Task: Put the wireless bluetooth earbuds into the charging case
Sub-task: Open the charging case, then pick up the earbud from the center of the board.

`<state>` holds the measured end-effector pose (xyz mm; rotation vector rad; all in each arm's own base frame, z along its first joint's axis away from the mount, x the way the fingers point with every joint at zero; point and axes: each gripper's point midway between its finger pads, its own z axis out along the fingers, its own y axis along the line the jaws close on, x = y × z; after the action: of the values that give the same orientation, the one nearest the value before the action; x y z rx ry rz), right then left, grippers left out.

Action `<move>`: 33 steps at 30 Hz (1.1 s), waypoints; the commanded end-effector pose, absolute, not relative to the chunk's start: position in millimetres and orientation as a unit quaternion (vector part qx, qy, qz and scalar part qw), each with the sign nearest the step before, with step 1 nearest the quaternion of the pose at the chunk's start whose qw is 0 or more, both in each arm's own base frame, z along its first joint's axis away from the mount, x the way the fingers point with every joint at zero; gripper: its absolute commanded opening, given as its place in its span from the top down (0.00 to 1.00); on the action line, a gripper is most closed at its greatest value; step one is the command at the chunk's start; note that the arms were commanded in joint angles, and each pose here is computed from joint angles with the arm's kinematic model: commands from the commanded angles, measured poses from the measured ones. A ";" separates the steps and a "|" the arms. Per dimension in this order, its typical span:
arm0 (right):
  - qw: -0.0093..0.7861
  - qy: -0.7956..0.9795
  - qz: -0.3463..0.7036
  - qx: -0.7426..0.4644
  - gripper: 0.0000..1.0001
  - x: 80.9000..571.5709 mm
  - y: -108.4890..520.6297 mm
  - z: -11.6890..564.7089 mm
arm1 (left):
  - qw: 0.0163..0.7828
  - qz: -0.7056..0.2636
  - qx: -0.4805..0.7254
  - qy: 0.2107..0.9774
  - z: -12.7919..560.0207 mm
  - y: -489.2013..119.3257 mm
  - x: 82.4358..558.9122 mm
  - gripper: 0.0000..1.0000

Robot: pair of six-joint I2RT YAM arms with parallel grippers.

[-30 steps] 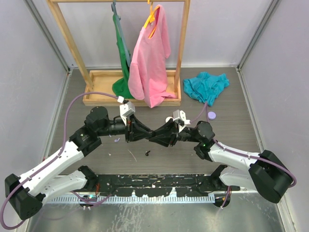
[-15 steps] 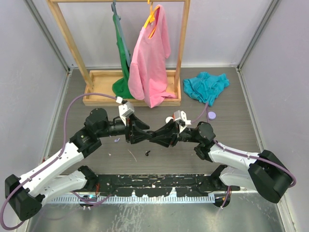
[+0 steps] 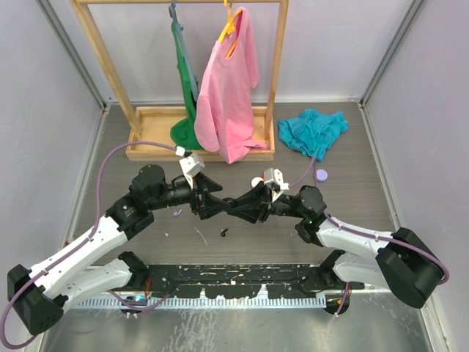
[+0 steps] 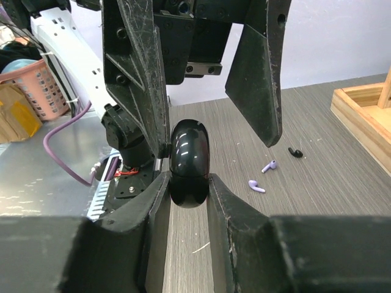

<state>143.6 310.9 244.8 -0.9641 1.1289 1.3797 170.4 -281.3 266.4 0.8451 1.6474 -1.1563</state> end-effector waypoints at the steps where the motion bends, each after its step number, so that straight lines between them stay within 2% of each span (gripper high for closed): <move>1: 0.555 0.448 0.570 -0.408 0.99 144.1 308.9 256.4 | 0.513 -0.433 0.307 0.674 285.7 -270.6 190.9 0.29; 16: 0.544 0.457 0.568 -0.414 0.99 145.8 311.8 246.9 | 0.540 -0.405 0.238 0.698 302.3 -254.6 207.7 0.26; 22: 0.567 0.507 0.527 -0.381 0.99 169.2 307.5 231.3 | 0.534 -0.389 0.211 0.720 297.5 -246.8 211.6 0.24; 26: 0.581 0.557 0.480 -0.348 0.99 189.6 298.2 210.4 | 0.502 -0.367 0.181 0.762 277.9 -238.2 213.3 0.24; 33: 0.611 0.600 0.422 -0.298 0.98 212.4 279.0 193.1 | 0.399 -0.345 0.122 0.841 211.4 -238.3 201.1 0.27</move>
<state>191.2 292.1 181.7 -0.7922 1.4108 1.1027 207.6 -240.5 238.9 0.4179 1.9828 -0.8913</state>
